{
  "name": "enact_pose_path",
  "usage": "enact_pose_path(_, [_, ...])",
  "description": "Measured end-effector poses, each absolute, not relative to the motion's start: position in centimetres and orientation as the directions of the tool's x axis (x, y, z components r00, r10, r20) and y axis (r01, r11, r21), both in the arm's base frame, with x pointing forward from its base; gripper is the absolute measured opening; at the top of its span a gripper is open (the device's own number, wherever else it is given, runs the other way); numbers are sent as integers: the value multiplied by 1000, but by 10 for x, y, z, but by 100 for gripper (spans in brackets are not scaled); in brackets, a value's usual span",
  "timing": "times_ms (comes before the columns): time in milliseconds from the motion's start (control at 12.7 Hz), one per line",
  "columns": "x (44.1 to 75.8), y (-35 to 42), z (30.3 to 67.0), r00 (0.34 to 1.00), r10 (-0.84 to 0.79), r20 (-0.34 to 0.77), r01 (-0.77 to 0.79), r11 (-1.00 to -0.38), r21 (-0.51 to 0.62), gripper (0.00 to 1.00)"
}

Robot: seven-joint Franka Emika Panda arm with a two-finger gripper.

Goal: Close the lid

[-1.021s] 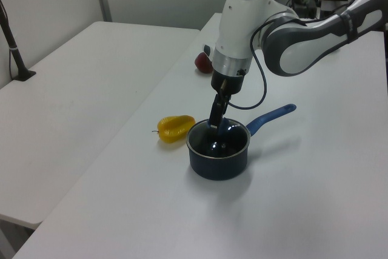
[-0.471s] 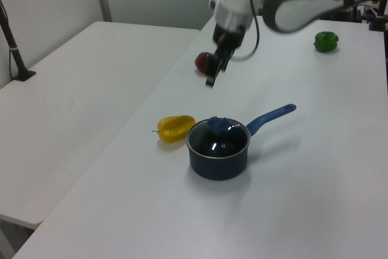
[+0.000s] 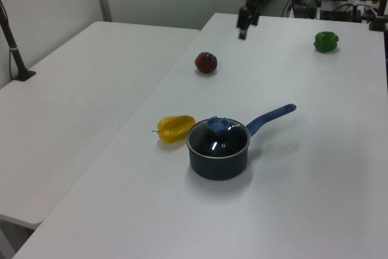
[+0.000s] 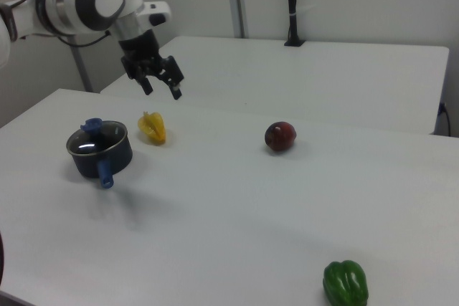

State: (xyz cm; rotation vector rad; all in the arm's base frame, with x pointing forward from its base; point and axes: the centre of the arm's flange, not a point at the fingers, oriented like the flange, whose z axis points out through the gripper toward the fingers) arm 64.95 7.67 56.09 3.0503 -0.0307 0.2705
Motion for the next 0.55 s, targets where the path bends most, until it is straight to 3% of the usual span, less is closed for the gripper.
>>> enact_pose_path(550, [592,-17,581,999,-31,13,-32,-994,104,100])
